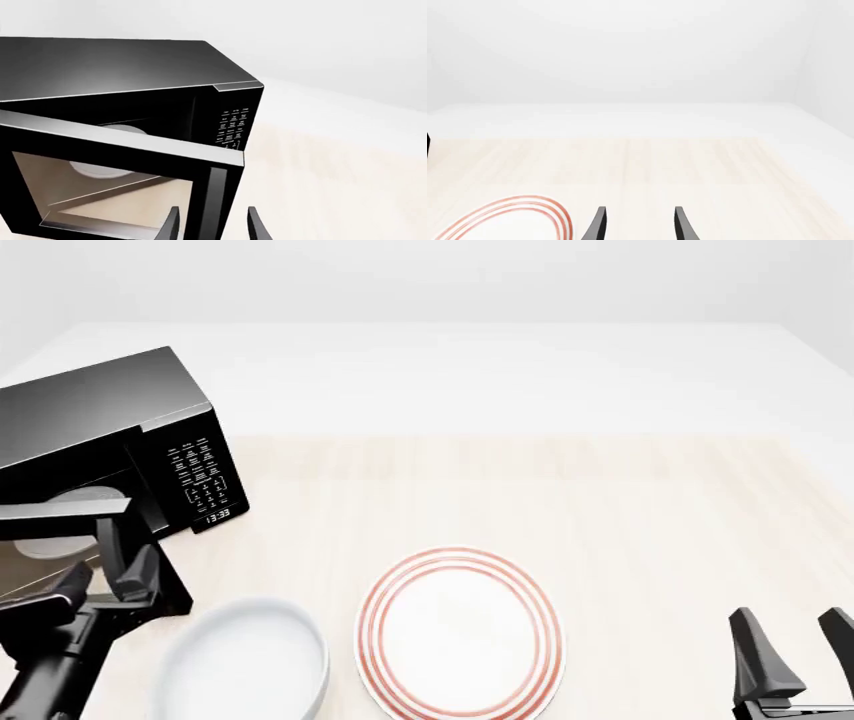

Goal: Open the microwave.

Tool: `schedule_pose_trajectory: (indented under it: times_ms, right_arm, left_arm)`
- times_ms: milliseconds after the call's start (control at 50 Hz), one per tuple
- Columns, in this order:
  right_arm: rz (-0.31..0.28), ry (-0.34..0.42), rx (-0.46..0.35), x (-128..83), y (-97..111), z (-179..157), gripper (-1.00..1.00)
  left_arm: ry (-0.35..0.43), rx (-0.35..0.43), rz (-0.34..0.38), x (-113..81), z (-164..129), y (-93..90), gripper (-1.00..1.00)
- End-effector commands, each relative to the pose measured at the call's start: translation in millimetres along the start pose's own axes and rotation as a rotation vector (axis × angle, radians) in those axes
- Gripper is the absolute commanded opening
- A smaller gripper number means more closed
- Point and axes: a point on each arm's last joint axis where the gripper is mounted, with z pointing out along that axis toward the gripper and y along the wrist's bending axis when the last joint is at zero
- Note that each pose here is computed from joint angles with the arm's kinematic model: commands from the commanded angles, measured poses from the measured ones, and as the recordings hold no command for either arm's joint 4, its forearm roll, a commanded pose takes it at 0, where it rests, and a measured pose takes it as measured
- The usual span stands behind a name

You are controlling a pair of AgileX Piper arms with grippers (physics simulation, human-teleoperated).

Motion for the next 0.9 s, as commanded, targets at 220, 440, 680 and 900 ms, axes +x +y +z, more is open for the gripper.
schedule_pose_trajectory:
  times_ms: [220,440,680,900]
  right_arm:
    - [0.0,0.0,0.0,0,0,0,1.0]
    - [0.0,0.0,0.0,0,0,0,1.0]
    - [0.0,0.0,0.0,0,0,0,1.0]
    - [0.0,0.0,0.0,0,0,0,1.0]
  left_arm:
    - [-0.04,0.018,-0.01,-5.8,0,-2.1,1.0]
    - [-0.045,0.02,-0.01,-7.5,-4,-2.4,1.0]
    - [-0.066,0.007,0.01,-18.9,-19,-1.7,1.0]
    - [-0.082,-0.008,0.023,-29.7,-34,-1.1,1.0]
